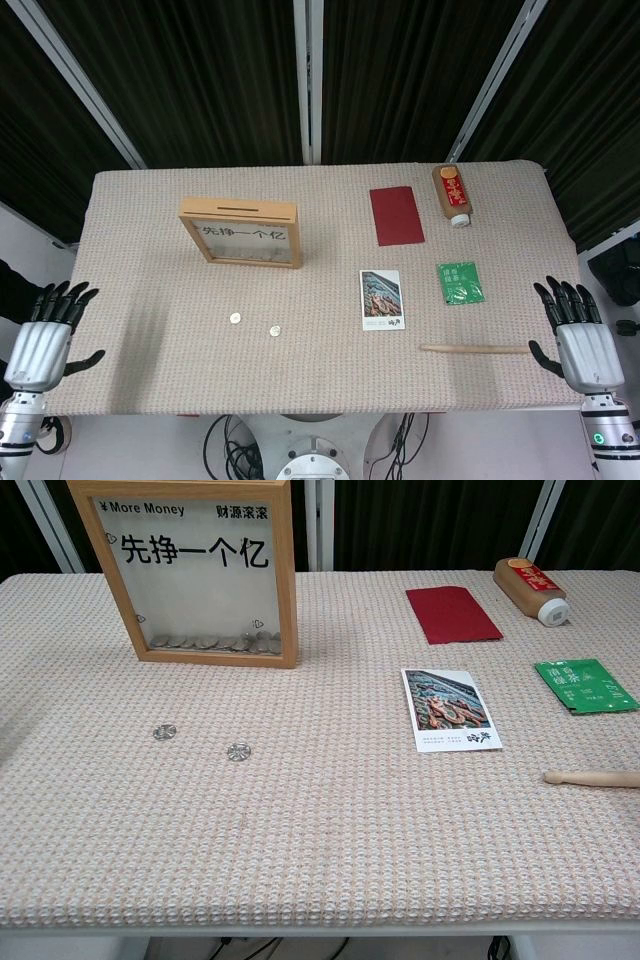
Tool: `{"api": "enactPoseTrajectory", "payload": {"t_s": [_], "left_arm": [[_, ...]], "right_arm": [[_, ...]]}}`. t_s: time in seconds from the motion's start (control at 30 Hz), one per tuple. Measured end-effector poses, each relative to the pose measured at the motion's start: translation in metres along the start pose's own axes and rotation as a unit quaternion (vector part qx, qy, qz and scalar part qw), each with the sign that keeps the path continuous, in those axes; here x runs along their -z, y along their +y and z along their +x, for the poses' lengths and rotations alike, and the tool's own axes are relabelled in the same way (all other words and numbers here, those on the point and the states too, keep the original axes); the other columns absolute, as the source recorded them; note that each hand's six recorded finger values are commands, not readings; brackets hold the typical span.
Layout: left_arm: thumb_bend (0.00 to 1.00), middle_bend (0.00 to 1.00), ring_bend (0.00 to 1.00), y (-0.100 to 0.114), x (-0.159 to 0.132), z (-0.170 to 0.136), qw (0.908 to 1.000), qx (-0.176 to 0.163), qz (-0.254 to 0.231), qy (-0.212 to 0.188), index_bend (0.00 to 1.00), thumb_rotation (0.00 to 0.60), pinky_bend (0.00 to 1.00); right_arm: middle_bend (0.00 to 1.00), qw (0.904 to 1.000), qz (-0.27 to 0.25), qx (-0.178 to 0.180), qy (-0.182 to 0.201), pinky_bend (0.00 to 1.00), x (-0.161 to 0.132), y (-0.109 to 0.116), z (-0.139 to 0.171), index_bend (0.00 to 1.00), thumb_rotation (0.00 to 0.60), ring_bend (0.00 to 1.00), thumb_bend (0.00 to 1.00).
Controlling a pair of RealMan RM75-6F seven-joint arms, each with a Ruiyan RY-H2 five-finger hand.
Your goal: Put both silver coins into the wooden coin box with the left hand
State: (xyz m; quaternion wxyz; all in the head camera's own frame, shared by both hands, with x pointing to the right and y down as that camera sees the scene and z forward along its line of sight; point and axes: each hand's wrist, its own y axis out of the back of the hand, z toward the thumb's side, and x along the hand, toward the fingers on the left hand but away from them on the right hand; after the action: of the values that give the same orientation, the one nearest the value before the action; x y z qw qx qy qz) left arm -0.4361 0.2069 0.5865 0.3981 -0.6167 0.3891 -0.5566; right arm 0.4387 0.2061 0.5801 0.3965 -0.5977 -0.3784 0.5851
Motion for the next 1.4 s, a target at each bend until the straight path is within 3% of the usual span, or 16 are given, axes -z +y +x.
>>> {"api": "enactPoseTrajectory", "payload": {"t_s": [0.43, 0.8, 1.4], "left_arm": [[0.06, 0.07, 0.00, 0.001, -0.001, 0.002, 1.0000, -0.001, -0.002, -0.005, 0.13, 0.600, 0.00], [0.06, 0.07, 0.00, -0.005, -0.027, 0.013, 0.9987, 0.006, -0.012, -0.049, 0.14, 0.600, 0.00], [0.06, 0.07, 0.00, -0.062, -0.096, 0.033, 0.9862, 0.081, -0.042, -0.138, 0.15, 0.600, 0.00]], "right_arm": [[0.00, 1.0000, 0.001, 0.004, 0.004, 0.00, -0.003, 0.000, -0.001, 0.00, 0.600, 0.00, 0.23], [0.00, 0.9999, -0.001, 0.011, 0.000, 0.00, -0.001, 0.005, -0.002, 0.00, 0.600, 0.00, 0.23], [0.00, 0.9999, -0.008, 0.007, -0.011, 0.00, 0.006, 0.003, 0.000, 0.00, 0.600, 0.00, 0.23]]}}
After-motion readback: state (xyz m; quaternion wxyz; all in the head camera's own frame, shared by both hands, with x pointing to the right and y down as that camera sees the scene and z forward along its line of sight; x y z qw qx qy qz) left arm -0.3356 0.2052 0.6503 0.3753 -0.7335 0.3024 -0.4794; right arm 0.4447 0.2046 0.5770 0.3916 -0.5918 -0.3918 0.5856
